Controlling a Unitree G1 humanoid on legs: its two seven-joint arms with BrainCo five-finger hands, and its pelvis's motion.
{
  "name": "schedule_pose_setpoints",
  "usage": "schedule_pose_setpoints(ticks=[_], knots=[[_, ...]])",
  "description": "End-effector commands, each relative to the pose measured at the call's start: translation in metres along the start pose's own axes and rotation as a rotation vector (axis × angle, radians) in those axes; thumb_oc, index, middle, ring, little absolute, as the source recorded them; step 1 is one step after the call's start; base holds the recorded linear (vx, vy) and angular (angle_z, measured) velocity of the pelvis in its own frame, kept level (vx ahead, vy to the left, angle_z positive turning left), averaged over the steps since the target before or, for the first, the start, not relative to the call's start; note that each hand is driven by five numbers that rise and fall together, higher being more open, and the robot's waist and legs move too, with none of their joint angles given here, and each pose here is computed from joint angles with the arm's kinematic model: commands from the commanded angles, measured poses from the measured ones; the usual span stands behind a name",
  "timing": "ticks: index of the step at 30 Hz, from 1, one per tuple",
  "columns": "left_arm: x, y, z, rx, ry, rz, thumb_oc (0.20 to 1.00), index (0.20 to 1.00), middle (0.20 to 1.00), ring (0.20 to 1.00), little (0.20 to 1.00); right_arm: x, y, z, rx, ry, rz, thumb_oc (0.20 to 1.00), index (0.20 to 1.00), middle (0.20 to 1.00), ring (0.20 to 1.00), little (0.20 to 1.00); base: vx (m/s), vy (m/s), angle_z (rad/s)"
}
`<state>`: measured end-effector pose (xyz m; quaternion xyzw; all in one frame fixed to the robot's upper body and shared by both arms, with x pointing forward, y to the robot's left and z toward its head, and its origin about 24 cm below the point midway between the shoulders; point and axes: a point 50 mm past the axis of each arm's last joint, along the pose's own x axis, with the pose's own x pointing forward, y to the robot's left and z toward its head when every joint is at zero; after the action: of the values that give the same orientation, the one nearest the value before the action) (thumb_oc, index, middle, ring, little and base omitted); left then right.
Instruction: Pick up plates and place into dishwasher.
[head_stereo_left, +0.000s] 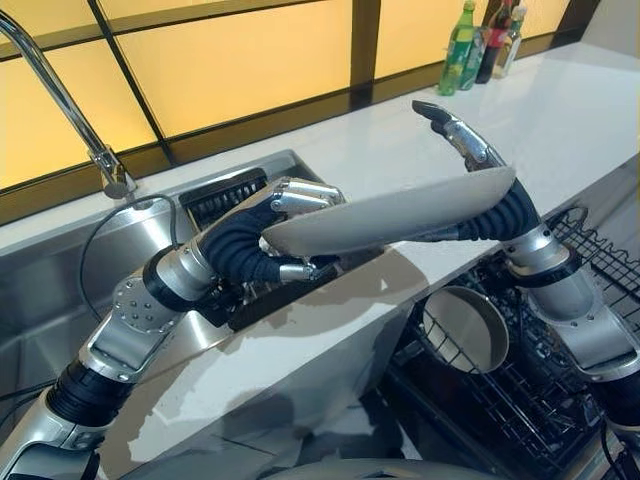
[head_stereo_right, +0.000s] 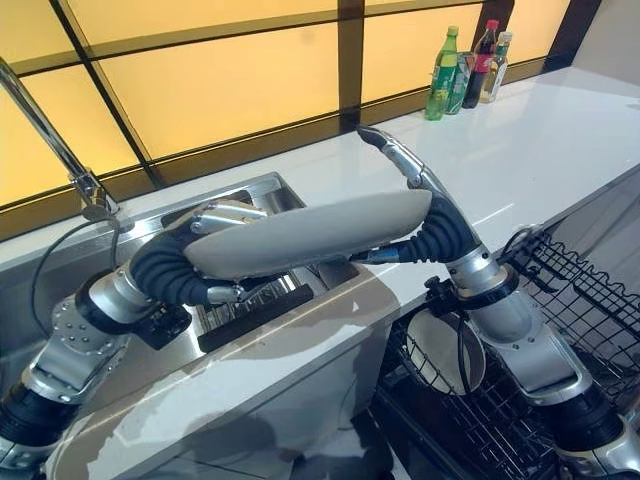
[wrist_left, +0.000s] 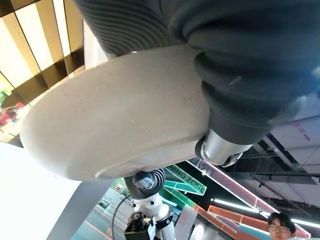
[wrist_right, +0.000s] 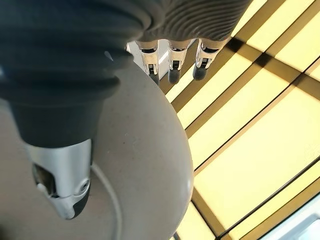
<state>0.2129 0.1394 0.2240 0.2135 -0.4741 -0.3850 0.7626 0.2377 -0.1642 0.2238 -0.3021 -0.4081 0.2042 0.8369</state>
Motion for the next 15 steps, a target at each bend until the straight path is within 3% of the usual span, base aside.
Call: schedule_pose_setpoints(ticks=[1,2,4,7,15], knots=[[0.012,0.009,0.010,0.024,-0.066,-0.022,0.200,0.200,0.200,0.200,0.200,0.011,0.018,0.036,0.020,-0.193,0.211,1.000,1.000,1.000,1.000,1.000,0.00,0.000,0.00],[0.011,0.009,0.011,0.026,-0.063,-0.020,0.200,0.200,0.200,0.200,0.200,0.011,0.017,0.036,0.032,-0.191,0.210,1.000,1.000,1.000,1.000,1.000,0.00,0.000,0.00],[0.009,0.009,0.010,0.026,-0.050,-0.012,0.200,0.200,0.200,0.200,0.200,0.010,0.016,0.036,0.094,-0.190,0.195,0.875,0.875,0.875,0.875,0.875,0.00,-0.012,-0.06],[0.009,0.008,0.009,0.028,-0.047,-0.008,0.200,0.200,0.200,0.200,0.200,0.009,0.015,0.034,0.206,-0.194,0.163,1.000,1.000,1.000,1.000,1.000,-0.01,-0.008,-0.03],[0.005,0.010,0.000,-0.033,-0.027,0.032,0.200,0.200,0.200,0.200,0.200,0.007,0.021,0.027,0.677,-0.266,0.171,1.000,1.000,1.000,1.000,1.000,0.00,-0.002,-0.01]])
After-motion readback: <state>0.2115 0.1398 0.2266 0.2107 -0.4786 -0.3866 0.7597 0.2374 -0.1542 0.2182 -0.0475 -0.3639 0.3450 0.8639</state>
